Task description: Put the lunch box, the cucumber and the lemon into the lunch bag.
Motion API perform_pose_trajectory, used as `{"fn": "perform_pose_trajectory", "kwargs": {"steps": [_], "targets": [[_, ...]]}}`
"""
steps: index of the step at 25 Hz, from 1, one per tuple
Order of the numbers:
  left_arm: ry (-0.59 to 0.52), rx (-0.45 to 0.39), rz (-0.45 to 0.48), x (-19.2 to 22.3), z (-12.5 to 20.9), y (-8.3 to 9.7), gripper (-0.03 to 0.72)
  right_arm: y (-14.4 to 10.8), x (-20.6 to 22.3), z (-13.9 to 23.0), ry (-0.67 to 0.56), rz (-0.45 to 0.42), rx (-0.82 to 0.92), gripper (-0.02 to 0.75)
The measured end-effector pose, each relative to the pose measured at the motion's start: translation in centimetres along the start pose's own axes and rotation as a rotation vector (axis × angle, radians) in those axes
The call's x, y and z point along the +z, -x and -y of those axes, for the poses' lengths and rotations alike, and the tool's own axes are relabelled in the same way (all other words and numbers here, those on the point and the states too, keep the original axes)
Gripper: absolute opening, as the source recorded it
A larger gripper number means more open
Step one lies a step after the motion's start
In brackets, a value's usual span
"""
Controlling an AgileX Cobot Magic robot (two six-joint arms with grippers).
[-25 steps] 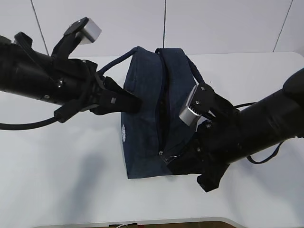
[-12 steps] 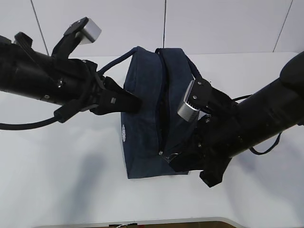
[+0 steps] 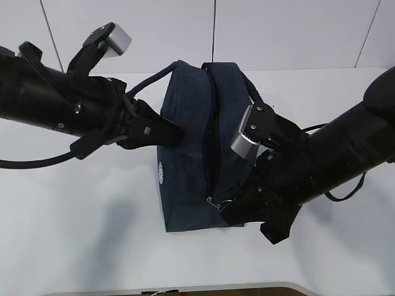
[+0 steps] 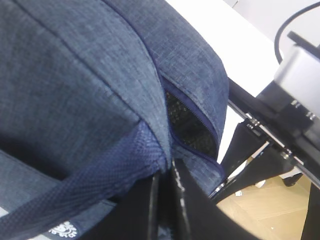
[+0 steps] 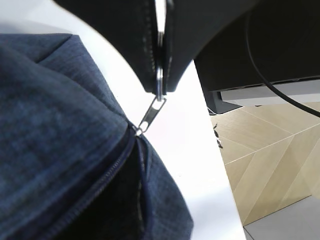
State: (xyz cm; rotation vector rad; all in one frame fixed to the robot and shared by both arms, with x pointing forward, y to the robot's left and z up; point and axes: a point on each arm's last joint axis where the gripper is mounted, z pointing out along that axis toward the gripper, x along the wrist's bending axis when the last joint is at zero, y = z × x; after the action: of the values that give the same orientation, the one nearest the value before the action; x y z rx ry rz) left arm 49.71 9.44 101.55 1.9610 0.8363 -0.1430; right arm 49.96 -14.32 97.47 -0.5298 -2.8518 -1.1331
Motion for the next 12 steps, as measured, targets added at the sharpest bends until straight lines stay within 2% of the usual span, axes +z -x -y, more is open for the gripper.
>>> {"fn": "perform_pose_trajectory", "kwargs": {"steps": [12], "targets": [[-0.001,0.002,0.0,0.0,0.01,0.0,-0.01,-0.02,0.0,0.02,-0.002,-0.002,0.0,0.005]]}}
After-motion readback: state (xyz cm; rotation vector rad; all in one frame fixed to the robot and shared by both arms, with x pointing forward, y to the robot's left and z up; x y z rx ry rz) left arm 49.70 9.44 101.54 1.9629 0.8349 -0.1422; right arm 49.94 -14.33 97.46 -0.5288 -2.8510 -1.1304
